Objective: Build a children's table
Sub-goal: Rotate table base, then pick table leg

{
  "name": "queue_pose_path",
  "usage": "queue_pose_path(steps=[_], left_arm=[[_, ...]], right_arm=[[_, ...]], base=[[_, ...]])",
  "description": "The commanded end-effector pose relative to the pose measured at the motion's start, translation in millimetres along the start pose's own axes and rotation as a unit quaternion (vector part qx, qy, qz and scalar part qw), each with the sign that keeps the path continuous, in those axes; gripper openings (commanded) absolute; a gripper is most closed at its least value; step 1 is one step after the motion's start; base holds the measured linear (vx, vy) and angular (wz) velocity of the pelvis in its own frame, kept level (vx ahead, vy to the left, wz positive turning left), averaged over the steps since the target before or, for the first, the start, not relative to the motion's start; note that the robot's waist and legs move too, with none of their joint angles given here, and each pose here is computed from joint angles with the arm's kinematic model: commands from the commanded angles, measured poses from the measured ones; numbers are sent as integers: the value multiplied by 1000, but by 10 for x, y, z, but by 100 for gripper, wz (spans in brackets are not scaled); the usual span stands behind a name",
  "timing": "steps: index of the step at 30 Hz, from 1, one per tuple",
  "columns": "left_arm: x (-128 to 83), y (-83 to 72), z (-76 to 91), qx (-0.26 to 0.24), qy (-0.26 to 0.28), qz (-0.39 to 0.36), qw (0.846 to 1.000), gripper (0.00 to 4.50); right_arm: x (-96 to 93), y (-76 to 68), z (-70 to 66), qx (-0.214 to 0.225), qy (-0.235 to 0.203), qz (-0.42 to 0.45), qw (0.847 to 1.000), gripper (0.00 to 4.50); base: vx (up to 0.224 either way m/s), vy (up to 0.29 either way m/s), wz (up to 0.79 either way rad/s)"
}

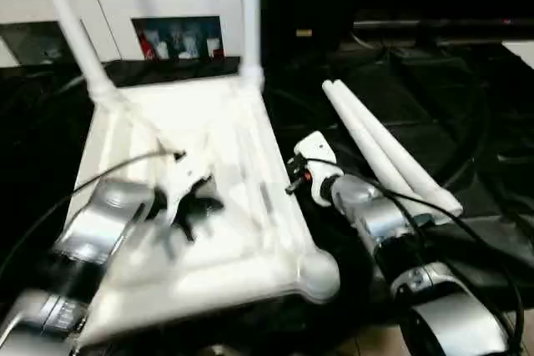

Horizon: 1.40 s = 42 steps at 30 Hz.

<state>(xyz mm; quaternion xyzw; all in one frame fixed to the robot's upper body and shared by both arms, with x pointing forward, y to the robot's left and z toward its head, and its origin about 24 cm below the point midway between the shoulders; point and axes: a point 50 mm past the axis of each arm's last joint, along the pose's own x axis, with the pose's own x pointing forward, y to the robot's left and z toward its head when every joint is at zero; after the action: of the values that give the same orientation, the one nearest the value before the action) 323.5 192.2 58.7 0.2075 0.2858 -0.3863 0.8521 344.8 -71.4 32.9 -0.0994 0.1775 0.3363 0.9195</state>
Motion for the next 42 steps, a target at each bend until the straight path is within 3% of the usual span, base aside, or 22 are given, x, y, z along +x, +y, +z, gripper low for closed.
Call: queue_pose_path(steps=[1, 6, 7, 9, 10, 14, 16, 18, 24, 29, 34, 39, 42], left_arm=[[-20, 139, 56, 24, 0, 54, 998, 0], [37, 284, -16, 18, 0, 124, 992, 0], [66, 306, 61, 29, -45, 156, 986, 0], [69, 307, 73, 27, -52, 159, 986, 0], [81, 295, 140, 14, -92, 171, 981, 0], [70, 279, 169, 14, -113, 176, 978, 0], [11, 218, 257, 11, -159, 165, 973, 0], [-10, 160, 321, 10, -188, 151, 970, 34], [-49, -73, 573, -27, -265, 103, 958, 83], [53, -202, 732, -39, -291, 122, 948, 129], [65, -270, 871, -102, -311, 111, 938, 161], [68, -316, 820, -87, -287, 120, 946, 200], [76, -434, 755, -56, -247, 67, 965, 234]], right_arm=[[10, 9, 119, -11, -23, -15, 1000, 5], [-73, -135, 197, 14, -47, -64, 997, 5], [-123, -200, 236, 22, -48, -81, 995, 5], [-131, -207, 243, 24, -48, -82, 995, 5], [-196, -259, 284, 33, -48, -87, 994, 5], [-292, -302, 345, 40, -66, -84, 994, 31], [-445, -410, 354, 24, -54, -110, 992, 41], [-523, -477, 345, 22, -41, -131, 990, 59], [-749, -714, 416, 45, -37, -194, 979, 112], [-919, -804, 446, 63, -26, -223, 973, 155], [-1017, -858, 359, 95, -11, -240, 966, 184], [-1017, -832, 399, 97, -23, -223, 970, 221], [-979, -799, 420, 63, -3, -215, 975, 261]], base=[[0, 0, 0], [0, 0, 0], [0, 0, 0], [0, 0, 0], [0, 0, 0], [0, 0, 0], [0, 0, 0], [0, 0, 0], [0, 0, 0], [0, 0, 0], [0, 0, 0], [0, 0, 0], [0, 0, 0]])
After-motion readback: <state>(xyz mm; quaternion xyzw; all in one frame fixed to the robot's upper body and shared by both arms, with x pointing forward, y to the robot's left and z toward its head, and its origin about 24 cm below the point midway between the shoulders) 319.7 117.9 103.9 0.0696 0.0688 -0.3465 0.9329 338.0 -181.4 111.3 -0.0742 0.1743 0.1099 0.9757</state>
